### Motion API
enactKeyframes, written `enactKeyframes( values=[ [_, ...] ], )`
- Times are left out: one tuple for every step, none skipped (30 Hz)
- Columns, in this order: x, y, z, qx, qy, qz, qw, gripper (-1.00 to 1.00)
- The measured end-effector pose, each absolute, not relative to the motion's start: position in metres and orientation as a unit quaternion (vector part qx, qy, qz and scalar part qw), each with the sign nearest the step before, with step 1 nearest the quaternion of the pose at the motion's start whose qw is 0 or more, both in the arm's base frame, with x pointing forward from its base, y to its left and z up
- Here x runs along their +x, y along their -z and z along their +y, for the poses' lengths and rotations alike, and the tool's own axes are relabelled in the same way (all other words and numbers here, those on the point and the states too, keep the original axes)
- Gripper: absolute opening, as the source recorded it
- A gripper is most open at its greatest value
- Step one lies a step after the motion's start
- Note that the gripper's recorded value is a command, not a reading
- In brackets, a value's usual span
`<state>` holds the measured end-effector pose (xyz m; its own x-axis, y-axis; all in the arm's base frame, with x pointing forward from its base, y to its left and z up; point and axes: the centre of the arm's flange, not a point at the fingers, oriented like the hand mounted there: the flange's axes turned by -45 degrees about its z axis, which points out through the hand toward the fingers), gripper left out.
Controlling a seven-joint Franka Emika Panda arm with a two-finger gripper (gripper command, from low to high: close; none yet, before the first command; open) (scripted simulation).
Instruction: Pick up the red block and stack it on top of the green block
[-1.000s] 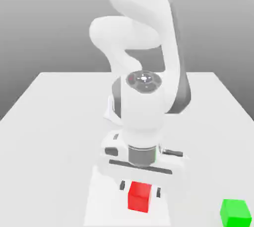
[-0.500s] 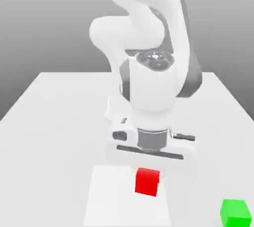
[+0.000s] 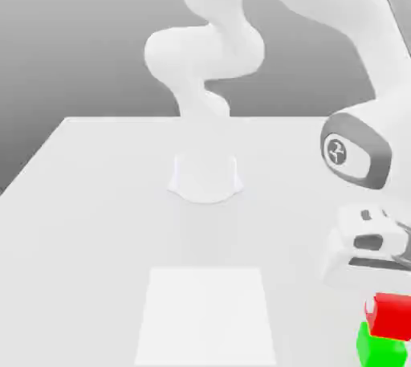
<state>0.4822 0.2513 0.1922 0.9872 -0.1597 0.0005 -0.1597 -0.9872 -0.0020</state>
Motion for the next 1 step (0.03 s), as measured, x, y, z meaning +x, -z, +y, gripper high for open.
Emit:
enactKeyframes(
  values=[
    [0.4822,-0.1922,0.2513,-0.997,0.0,0.08,0.001,1.0]
  ],
)
